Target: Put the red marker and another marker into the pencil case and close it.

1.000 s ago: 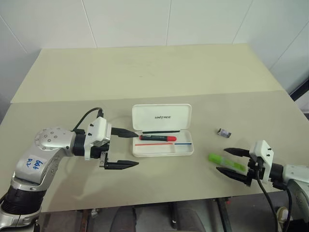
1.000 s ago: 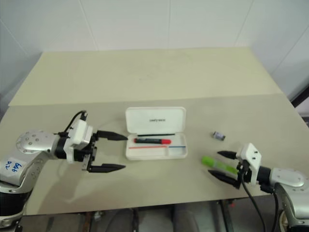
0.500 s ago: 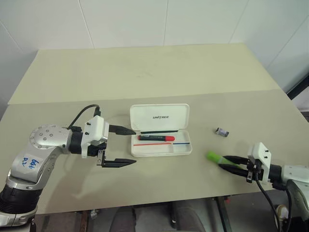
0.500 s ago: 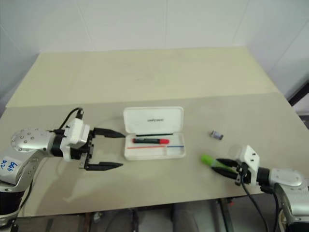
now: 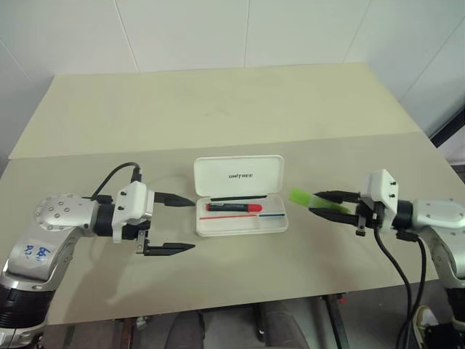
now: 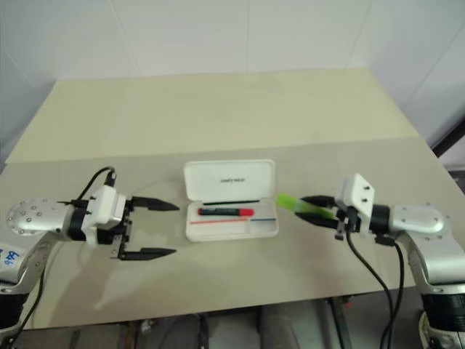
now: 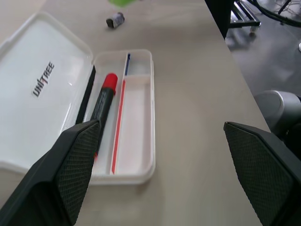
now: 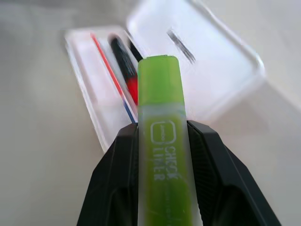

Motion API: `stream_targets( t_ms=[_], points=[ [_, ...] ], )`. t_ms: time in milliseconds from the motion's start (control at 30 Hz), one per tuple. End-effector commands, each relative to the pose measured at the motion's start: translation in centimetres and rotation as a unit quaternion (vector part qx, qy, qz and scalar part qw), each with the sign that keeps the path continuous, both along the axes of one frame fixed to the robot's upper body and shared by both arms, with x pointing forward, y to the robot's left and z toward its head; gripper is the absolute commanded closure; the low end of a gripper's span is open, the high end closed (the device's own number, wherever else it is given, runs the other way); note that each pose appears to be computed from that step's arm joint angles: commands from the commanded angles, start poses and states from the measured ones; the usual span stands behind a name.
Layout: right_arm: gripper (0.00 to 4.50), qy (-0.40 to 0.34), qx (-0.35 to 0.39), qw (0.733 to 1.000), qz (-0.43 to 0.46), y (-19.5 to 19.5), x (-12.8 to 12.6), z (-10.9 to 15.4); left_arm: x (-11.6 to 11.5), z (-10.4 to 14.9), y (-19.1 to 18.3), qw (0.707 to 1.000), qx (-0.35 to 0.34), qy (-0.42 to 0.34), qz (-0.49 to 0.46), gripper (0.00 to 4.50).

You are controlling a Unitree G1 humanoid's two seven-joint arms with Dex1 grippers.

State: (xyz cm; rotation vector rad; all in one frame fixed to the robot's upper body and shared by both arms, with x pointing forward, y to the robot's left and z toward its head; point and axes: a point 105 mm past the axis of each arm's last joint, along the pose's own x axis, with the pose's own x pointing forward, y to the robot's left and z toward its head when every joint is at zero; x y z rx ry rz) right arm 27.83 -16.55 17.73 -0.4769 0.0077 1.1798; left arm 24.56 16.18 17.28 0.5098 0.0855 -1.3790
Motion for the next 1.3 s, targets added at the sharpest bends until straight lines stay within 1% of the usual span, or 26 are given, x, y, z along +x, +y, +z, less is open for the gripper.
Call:
stream_targets(
  t_ms=[33, 167, 267, 533, 800, 1033, 1300],
  points=[
    [3.40, -0.002, 0.015, 0.998, 0.062, 3.1, -0.9, 0.7, -0.1, 0.5, 1.1, 1.000, 0.007, -0.017, 0.008, 0.00],
    [3.40, 0.004, 0.022, 0.993, 0.120, 6.2, -0.8, 0.3, -0.2, 0.0, 2.0, 1.000, 0.007, -0.014, 0.018, 0.00],
    [3.40, 0.012, 0.024, 0.986, 0.162, 8.7, -0.5, -0.6, -0.3, -0.5, 2.4, 1.000, 0.008, -0.014, 0.024, 0.00],
    [3.40, 0.030, 0.032, 0.979, 0.199, 12.2, 0.0, -2.4, -0.4, -0.4, 2.5, 0.999, 0.009, -0.021, 0.027, 0.00],
    [3.40, 0.040, 0.030, 0.976, 0.210, 14.1, 0.0, -3.3, -0.6, -0.5, 2.4, 0.999, 0.007, -0.019, 0.031, 0.00],
    [3.40, 0.042, 0.019, 0.976, 0.215, 15.5, 0.8, -4.0, -0.5, -0.3, 2.3, 0.999, 0.008, -0.019, 0.032, 0.00],
    [3.40, 0.037, -0.010, 0.970, 0.241, 16.4, 1.3, -4.8, -0.6, -0.3, 2.0, 0.999, 0.006, -0.020, 0.033, 0.00]
  ],
)
